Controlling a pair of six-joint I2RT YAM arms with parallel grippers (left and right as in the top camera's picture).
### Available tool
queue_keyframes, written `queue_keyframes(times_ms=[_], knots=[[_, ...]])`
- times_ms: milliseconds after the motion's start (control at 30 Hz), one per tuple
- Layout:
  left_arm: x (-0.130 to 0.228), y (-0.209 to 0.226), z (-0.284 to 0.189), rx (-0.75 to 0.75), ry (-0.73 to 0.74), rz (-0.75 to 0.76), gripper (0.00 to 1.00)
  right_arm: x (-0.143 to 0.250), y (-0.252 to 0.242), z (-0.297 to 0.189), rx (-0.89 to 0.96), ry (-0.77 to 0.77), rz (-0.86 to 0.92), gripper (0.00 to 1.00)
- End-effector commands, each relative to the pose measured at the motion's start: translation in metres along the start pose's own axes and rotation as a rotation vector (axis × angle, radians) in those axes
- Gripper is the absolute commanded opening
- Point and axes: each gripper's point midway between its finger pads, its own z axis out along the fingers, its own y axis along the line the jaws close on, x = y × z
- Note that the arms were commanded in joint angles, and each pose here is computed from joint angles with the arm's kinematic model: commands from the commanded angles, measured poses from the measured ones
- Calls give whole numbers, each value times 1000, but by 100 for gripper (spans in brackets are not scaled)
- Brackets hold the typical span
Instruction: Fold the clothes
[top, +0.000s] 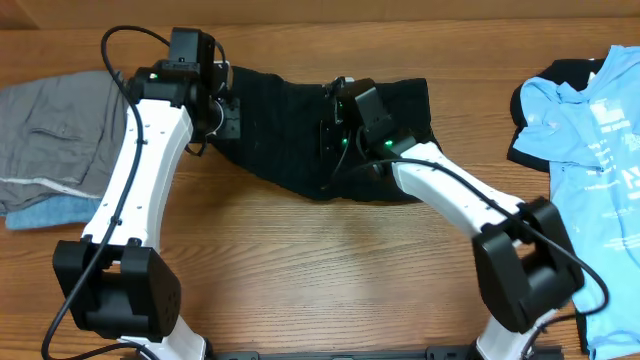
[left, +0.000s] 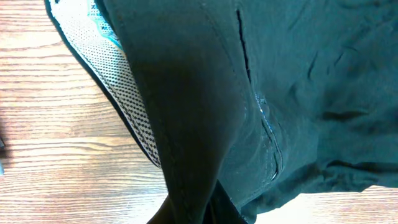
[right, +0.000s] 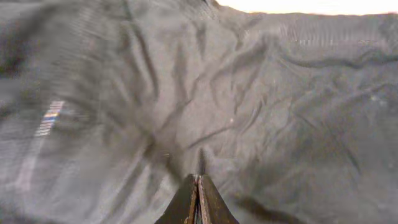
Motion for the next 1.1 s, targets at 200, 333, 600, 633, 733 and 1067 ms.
queue_keyframes(times_ms=[200,333,600,633,733,1067], knots=[[-5,-1,-12,-18,-37,22,8,77,-36,88,69,155,69,4],[-2,-3,-11,-17,-28,27,6,29,-7,62,4,78,57,4],[0,-11,-11,-16,-25,50,6,-69,-3,9,30,-168,63,4],[0,-13,-11,-15,-25,53,6,-66,-7,17,35,-162,67,4],[1,-16,-11,-13,-24,61,7,-50,-18,45,44,-132,76,4],[-3,-17,-11,-11,-37,62,8,31,-39,115,80,44,99,4]])
